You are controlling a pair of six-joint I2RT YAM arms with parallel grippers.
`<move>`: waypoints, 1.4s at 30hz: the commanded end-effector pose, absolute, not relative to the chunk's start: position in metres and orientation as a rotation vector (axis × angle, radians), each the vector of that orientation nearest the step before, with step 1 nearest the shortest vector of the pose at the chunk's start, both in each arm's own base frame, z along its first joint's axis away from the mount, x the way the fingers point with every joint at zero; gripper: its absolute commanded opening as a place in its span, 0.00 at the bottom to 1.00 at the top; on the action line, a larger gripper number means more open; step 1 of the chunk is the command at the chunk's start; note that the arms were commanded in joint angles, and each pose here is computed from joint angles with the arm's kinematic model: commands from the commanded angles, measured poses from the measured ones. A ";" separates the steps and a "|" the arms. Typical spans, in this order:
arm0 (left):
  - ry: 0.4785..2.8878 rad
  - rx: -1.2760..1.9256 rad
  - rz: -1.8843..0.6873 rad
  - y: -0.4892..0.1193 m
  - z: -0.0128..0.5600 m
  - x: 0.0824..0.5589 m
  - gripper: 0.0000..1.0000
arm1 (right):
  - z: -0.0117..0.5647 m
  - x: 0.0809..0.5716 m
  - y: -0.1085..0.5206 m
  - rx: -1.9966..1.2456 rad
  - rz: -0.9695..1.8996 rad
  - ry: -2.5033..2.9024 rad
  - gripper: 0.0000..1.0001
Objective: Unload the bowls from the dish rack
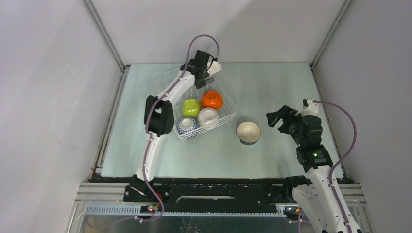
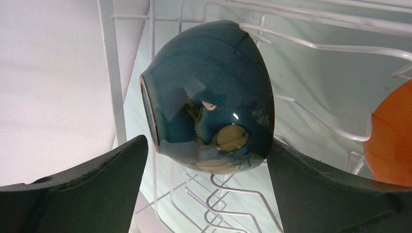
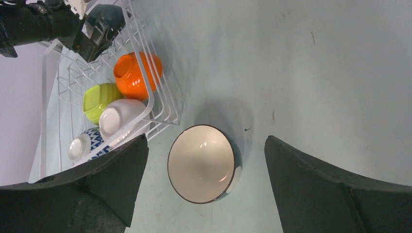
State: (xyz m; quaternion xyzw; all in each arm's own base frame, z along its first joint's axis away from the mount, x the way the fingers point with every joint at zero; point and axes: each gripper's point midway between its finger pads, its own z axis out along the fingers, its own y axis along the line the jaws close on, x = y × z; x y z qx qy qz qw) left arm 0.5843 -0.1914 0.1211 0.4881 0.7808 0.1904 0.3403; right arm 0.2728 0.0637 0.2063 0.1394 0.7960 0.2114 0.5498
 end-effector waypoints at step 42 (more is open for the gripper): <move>1.833 1.040 0.544 -0.201 0.245 0.567 0.36 | 0.242 0.274 0.064 0.285 0.508 1.776 0.98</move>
